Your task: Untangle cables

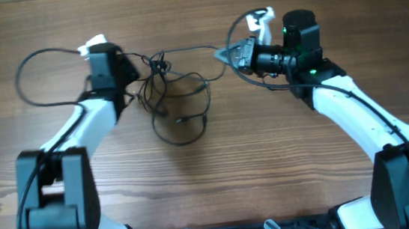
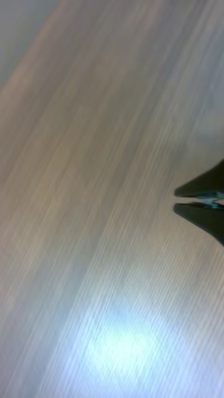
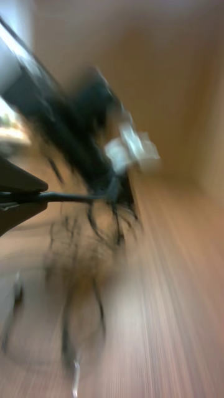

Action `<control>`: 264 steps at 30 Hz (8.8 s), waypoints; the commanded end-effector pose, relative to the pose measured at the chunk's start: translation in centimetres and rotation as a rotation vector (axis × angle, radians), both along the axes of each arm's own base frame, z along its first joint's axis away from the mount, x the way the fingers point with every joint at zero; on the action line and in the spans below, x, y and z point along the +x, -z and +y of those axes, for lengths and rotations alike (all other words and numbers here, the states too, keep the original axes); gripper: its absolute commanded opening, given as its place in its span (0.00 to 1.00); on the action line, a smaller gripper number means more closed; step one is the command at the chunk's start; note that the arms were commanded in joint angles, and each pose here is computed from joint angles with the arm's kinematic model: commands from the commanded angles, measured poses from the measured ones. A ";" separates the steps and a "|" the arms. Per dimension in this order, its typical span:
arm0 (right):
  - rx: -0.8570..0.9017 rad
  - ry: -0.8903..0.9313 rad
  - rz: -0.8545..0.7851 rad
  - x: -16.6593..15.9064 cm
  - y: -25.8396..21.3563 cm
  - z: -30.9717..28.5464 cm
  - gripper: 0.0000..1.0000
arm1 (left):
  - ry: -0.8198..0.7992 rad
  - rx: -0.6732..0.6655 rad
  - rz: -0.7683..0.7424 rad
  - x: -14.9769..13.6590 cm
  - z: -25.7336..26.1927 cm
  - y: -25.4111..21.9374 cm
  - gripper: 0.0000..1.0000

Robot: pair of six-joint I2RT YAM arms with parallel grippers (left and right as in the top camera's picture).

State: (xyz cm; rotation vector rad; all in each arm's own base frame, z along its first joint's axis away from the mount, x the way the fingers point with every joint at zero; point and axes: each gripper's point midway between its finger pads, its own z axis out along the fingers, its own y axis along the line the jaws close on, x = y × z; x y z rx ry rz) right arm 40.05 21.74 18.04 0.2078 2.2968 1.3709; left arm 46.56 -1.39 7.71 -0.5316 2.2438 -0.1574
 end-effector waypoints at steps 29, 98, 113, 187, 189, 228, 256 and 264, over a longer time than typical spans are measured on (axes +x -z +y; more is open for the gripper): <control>-0.496 0.703 0.270 -4.6 1.3 -32.1 0.99 | -0.219 -0.578 0.129 -9.9 9.4 -5.4 1.00; -0.482 -0.177 -0.404 -15.0 -9.1 -1.8 0.05 | 0.490 -0.744 0.364 -10.8 -15.4 -3.2 1.00; -0.286 -0.423 -0.569 -17.8 -12.1 2.0 0.05 | 0.563 -0.815 0.449 -14.1 -24.5 -4.3 0.55; -0.510 0.045 0.440 -14.6 1.1 -7.1 0.95 | 0.597 -0.515 0.147 -8.0 -12.7 -4.6 0.12; -0.493 -0.069 0.422 -14.0 2.3 -5.7 0.99 | 0.505 -0.452 0.216 -8.4 -11.1 -2.8 0.14; -0.392 -0.458 0.254 -12.6 16.4 14.2 0.05 | -0.053 -0.283 0.674 -16.5 -3.7 3.8 0.27; -0.277 -0.046 -0.344 -3.9 -5.9 9.0 0.05 | 0.851 -0.608 0.109 -18.7 -17.1 -8.0 0.04; -0.196 0.073 -0.614 -3.6 -17.3 4.0 0.05 | 0.219 -0.230 0.386 -19.2 -7.6 0.4 0.04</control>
